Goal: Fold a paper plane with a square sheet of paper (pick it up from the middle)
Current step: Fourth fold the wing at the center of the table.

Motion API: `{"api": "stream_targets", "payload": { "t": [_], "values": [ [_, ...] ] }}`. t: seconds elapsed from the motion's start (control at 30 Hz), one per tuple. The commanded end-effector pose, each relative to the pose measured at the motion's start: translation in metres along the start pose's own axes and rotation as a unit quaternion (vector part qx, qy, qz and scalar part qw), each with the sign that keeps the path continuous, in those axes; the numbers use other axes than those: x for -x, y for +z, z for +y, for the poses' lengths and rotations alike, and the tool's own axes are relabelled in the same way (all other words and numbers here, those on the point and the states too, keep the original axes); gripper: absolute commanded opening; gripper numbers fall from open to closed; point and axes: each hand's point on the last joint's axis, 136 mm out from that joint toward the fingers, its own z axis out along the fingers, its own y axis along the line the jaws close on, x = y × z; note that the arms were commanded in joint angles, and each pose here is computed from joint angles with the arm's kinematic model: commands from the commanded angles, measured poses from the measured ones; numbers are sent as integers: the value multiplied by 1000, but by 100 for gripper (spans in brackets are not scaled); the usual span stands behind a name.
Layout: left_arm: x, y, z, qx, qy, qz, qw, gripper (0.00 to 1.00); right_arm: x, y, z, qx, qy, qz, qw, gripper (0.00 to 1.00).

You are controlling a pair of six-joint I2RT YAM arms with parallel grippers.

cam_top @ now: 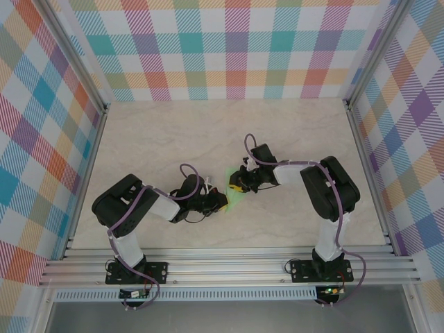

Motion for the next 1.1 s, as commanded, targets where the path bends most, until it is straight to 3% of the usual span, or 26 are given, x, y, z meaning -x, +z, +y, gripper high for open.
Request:
{"api": "stream_targets", "payload": {
  "t": [0.0, 0.67, 0.93, 1.07],
  "values": [
    [3, 0, 40, 61, -38, -13, 997, 3, 2, 6, -4, -10, -4, 3, 1000, 20],
    [-2, 1, 53, 80, -50, -8, 995, 3, 1, 16, -19, -33, 8, 20, 999, 21],
    [-5, -6, 53, 105, -32, 4, 994, 20, -7, 19, -51, -85, 39, 25, 995, 18],
    [-6, -11, 53, 135, -12, 15, 991, 21, -9, 20, -55, -87, 42, 26, 995, 18]
  ]
}}
